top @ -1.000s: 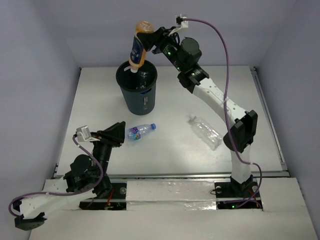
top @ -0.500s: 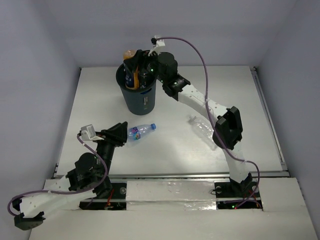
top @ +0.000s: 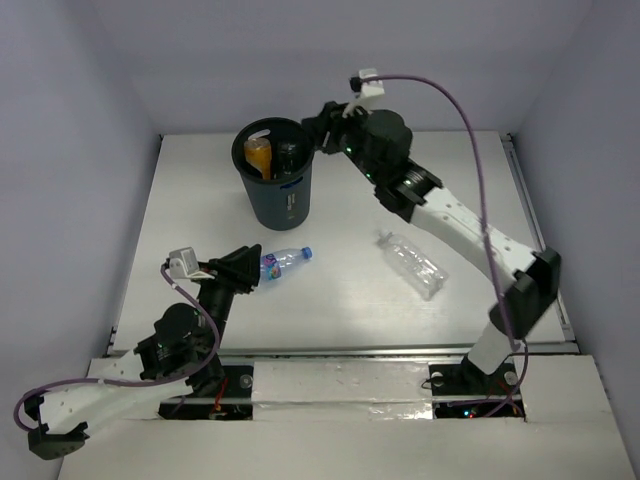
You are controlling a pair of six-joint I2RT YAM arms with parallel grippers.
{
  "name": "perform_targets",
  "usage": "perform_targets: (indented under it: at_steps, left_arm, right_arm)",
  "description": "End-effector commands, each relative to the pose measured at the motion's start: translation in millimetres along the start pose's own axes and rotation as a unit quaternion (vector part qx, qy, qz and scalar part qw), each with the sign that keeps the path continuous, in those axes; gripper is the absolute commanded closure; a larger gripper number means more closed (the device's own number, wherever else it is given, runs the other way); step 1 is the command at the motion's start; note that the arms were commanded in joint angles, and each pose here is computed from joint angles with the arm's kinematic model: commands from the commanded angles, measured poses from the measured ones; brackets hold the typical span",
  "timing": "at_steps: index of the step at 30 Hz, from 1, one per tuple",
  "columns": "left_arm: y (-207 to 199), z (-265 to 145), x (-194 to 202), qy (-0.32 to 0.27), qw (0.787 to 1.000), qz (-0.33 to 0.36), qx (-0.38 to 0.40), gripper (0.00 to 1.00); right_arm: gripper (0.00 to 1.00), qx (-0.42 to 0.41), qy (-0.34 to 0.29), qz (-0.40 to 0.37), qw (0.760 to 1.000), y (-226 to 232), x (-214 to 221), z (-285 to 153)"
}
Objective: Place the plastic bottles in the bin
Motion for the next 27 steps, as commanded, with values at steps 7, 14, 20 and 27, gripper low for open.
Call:
perform_targets:
  at_steps: [7,14,20,27]
  left_arm:
    - [-13,0,-4,0.01,0.998,-0.008,0.053,0.64]
    - [-24,6,10,0.048,0.996,0.019,0.074,0.63]
    - [-23,5,8,0.046,0.996,0.015,0.081,0.63]
    - [-19,3,4,0.037,0.996,0.012,0.075,0.63]
  right_arm:
    - [0.73,0.193,0.223,-0.041,0.955,-84,74,-147]
    - [0.14,0.286,0.399,-0.064,0.869,-124,123,-189]
    - [0.0,0.309,0.483,-0.094,0.814,-143,155,-190]
    - [0.0,0.313,0.559,-0.124,0.758,-161,186,-190]
Point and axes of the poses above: each gripper's point midway between its finger pads, its own z axis out along the fingers, its own y axis along the line the jaws close on, x = y × z, the point moved 10 cm from there along -z, back along the fingers, and after that the axes turned 1 degree about -z, right-handed, at the moved point
